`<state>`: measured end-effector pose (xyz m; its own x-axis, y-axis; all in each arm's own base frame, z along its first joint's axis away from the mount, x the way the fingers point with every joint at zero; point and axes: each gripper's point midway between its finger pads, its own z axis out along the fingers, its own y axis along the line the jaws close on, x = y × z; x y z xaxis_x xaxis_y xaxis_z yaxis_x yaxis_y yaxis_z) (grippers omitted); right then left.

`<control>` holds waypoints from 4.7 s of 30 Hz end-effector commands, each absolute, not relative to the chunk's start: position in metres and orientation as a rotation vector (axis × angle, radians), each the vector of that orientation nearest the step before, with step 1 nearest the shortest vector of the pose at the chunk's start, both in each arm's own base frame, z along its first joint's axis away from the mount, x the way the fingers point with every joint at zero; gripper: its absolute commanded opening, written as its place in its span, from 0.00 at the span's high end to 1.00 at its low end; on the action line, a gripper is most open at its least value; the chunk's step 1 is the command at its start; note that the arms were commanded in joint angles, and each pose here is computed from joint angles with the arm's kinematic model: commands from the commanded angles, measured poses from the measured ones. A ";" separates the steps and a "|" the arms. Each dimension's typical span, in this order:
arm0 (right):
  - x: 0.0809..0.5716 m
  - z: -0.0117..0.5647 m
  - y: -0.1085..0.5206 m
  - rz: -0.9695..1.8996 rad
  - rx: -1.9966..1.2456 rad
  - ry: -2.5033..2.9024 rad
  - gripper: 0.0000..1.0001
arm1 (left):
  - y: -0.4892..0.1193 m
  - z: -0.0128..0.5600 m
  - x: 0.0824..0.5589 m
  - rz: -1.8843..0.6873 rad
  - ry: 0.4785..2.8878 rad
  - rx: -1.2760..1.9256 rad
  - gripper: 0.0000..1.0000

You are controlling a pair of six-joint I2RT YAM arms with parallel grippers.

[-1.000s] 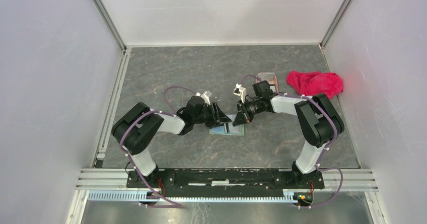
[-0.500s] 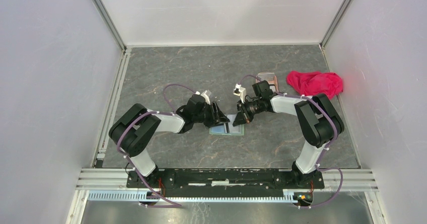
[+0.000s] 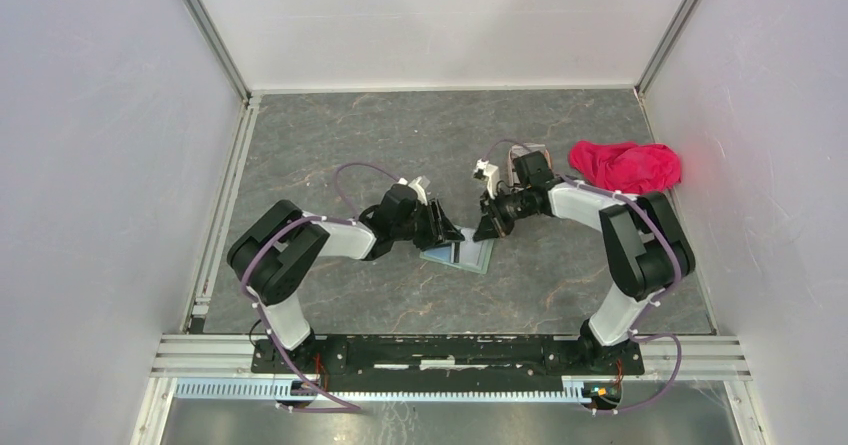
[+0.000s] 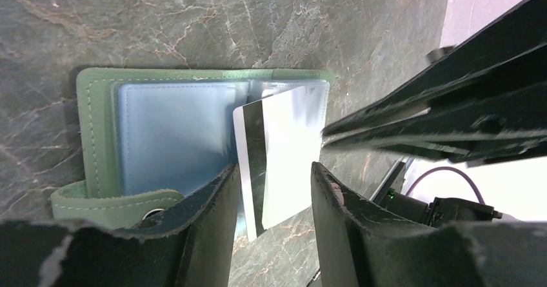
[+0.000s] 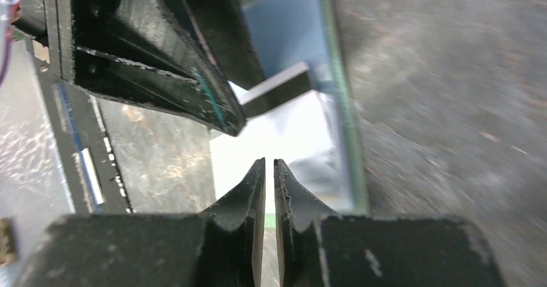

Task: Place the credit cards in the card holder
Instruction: Insert the credit card into the card holder, then close the card holder at the center of the board.

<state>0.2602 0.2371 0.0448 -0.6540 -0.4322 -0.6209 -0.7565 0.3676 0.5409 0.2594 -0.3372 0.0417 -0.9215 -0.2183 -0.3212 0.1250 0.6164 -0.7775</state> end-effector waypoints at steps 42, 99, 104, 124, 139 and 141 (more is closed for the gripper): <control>0.279 0.028 0.198 0.763 -1.335 2.314 1.00 | -0.392 0.049 0.251 -1.098 2.497 0.358 0.50; 0.281 0.086 0.174 1.188 -0.832 2.069 0.51 | -0.276 0.139 0.249 -0.954 1.957 0.043 0.00; 0.282 0.075 0.170 1.231 -0.722 2.098 0.49 | -0.275 0.113 0.246 -0.886 2.080 0.003 0.03; 0.283 0.045 0.165 1.252 -0.697 2.243 0.50 | -0.295 0.049 0.264 -0.197 2.325 0.111 0.29; 0.284 0.040 0.162 1.227 -0.695 2.270 0.50 | -0.295 0.053 0.261 -0.210 2.331 0.096 0.55; 0.284 0.040 0.162 1.224 -0.695 2.271 0.50 | -0.295 0.054 0.261 -0.216 2.327 0.090 0.62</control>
<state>0.2727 0.1629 0.0352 -0.7914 -0.2021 -0.5769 -0.5948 0.4724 0.6505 0.2552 -0.2887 0.0326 -0.7274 0.0748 -0.6822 0.1635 0.9843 -0.0663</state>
